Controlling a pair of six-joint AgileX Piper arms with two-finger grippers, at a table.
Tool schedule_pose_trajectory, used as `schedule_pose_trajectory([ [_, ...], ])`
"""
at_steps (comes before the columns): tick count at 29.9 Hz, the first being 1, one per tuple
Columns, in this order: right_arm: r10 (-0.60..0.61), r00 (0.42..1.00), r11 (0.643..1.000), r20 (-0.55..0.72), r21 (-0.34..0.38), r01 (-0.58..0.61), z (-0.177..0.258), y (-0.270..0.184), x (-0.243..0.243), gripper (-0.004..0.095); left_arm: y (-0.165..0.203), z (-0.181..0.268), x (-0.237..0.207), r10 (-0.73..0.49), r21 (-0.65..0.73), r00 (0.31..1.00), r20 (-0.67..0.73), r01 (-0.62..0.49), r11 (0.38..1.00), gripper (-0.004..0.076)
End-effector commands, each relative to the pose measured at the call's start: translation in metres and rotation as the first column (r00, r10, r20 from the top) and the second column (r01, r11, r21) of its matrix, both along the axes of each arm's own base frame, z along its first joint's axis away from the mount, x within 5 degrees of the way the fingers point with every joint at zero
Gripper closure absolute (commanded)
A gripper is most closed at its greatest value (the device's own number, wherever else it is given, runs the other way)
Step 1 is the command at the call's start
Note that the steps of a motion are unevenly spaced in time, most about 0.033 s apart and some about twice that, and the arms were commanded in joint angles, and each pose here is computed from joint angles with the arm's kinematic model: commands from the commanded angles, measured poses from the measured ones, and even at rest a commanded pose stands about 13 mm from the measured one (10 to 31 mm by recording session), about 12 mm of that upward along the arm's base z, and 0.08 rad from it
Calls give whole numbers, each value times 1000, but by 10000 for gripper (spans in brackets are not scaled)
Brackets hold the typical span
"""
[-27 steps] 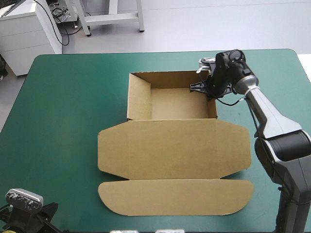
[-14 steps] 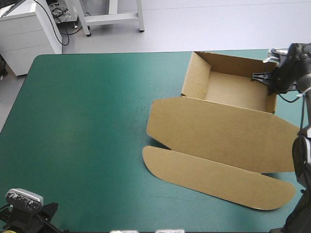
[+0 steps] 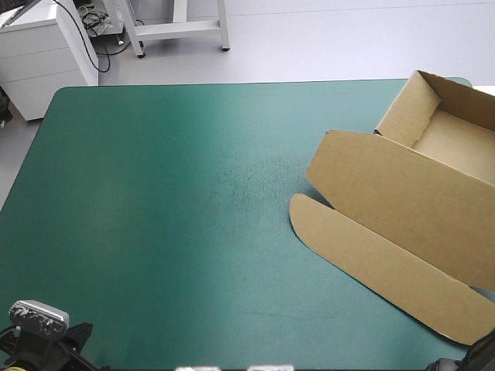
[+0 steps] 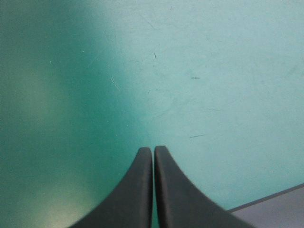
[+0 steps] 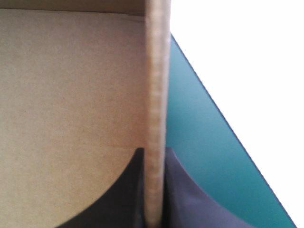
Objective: Fold the box
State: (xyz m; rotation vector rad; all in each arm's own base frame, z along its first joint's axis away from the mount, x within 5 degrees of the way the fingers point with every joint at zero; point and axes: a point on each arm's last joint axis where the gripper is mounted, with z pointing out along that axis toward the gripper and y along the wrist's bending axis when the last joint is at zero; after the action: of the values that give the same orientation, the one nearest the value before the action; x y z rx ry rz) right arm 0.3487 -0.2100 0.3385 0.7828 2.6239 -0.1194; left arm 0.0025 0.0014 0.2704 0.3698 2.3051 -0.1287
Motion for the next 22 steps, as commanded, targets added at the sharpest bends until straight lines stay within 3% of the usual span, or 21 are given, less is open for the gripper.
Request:
schedule_pose_trajectory([
  [1, -42, 998, 999, 53, -16, 43, 24, -10, -19, 911, -1, 9, 3, -1, -13, 999, 46, 2, 1000, 731],
  [10, -56, 998, 998, 38, -12, 56, 18, -15, -18, 891, -1, 9, 3, -1, -13, 999, 46, 2, 1000, 731],
  [18, -89, 994, 996, 57, 3, 89, 22, -14, -20, 489, -1, 9, 3, -1, -13, 999, 46, 2, 1000, 731],
  [22, -83, 991, 996, 104, 28, 81, 34, -6, -24, 463, -1, 9, 3, -1, -13, 999, 47, 2, 1000, 731],
])
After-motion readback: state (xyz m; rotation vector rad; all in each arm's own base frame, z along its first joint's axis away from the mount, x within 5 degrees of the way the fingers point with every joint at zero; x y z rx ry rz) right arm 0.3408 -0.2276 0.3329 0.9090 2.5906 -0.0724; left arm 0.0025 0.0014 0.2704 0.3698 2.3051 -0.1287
